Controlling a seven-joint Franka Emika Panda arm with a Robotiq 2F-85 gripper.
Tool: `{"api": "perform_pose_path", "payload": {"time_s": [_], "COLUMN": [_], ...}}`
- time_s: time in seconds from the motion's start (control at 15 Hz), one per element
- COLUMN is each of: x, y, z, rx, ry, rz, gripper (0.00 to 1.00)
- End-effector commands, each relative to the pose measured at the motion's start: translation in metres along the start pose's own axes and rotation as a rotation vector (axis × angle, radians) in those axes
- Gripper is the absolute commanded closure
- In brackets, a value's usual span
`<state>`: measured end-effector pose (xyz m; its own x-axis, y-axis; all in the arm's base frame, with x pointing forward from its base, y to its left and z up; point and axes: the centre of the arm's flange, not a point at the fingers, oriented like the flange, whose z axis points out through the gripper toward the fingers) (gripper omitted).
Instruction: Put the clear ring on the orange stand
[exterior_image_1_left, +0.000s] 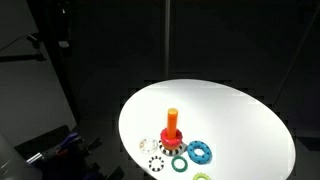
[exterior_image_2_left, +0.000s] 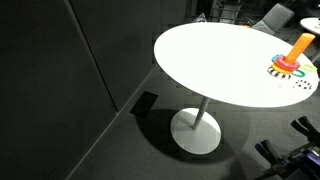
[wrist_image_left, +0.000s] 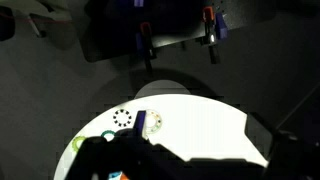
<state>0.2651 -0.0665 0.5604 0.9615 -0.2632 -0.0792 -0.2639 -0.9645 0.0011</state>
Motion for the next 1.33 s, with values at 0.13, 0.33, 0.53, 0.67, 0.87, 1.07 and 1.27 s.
{"api": "perform_pose_path", "payload": {"time_s": [0.13,0.33,0.53,0.67,0.87,1.07,1.27], "x": [0.0,0.0,0.0,0.021,0.05,0.088,0.119], "y": [0.0,0.0,0.0,-0.001,0.001,0.005,0.005], "z": [0.0,0.0,0.0,0.004,0.012,0.03,0.055], "rx": [0.0,0.0,0.0,0.006,0.011,0.018,0.019], "ry": [0.001,0.001,0.001,-0.024,-0.039,-0.04,-0.055], "rz": [0.0,0.0,0.0,0.02,0.053,0.109,0.124], "gripper": [0.0,0.0,0.0,0.0,0.0,0.0,0.0]}}
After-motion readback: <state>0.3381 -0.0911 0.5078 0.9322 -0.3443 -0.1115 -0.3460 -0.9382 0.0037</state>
